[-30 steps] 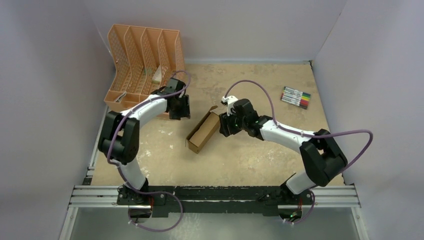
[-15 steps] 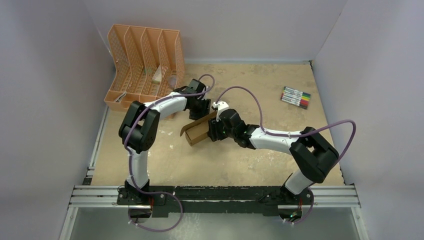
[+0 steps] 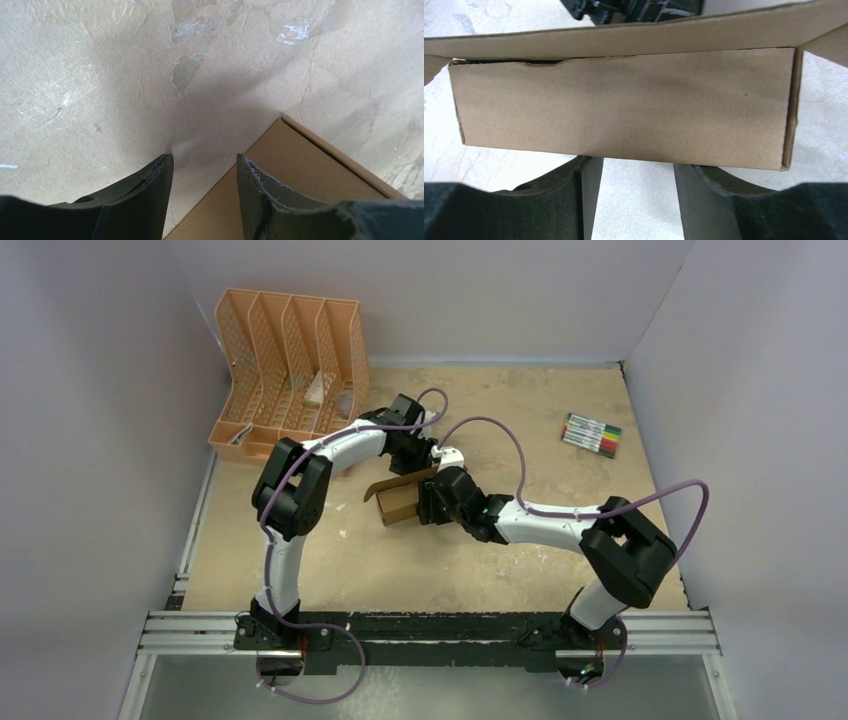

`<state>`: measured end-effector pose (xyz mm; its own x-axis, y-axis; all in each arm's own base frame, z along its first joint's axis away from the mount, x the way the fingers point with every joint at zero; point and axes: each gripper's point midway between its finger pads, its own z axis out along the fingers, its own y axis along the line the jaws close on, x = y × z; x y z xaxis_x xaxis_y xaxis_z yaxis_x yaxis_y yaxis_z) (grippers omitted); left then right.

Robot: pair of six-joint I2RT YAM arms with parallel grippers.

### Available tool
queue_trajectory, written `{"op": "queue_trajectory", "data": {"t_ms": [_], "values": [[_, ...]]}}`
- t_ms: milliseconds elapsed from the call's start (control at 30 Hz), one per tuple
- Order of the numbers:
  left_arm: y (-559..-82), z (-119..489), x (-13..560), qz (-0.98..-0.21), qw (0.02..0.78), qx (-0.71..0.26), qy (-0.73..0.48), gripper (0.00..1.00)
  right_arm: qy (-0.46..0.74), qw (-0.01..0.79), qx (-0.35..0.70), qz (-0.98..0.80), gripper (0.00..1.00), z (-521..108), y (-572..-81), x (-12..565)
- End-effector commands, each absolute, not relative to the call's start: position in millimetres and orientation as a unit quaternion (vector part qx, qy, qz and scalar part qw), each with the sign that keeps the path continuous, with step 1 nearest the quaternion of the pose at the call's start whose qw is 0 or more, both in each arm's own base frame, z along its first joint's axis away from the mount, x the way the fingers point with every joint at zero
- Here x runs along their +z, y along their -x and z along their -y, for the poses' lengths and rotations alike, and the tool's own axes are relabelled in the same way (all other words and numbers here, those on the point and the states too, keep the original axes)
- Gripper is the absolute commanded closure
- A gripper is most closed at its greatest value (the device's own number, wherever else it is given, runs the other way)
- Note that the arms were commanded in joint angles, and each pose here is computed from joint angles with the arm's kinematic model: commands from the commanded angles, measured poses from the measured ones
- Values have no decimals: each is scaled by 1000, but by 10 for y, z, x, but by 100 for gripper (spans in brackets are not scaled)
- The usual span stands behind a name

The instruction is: Fold the paper box

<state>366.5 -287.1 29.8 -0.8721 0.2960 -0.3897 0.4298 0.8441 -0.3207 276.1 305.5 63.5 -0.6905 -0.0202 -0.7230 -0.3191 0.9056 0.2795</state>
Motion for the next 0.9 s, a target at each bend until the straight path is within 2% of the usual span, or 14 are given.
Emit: {"op": "queue_trajectory", "data": {"t_ms": [0,200,433,600,667,767,867], "values": [[-3731,2700,401,-950,172,-157,-209,50,41,430,195,-880,43,-3038,-2991,1015],[-4372,2175,914,-948,285,-60,-128,47,111,433,181,-876,40,-2914,-2857,1223],[-4572,1584,1560,-933,358,10,-29,46,205,443,133,-863,36,-2630,-2870,1573],[-4372,1189,2070,-916,400,36,26,45,235,468,124,-843,33,-2271,-3047,1902],[-4230,1094,2213,-908,415,30,45,40,263,472,148,-828,35,-2239,-3082,1993],[-3973,987,2292,-906,419,22,56,34,294,483,145,-812,34,-2160,-3211,2066],[-3699,1003,2239,-912,408,-7,47,33,321,475,147,-806,37,-2162,-3332,2071]]}}
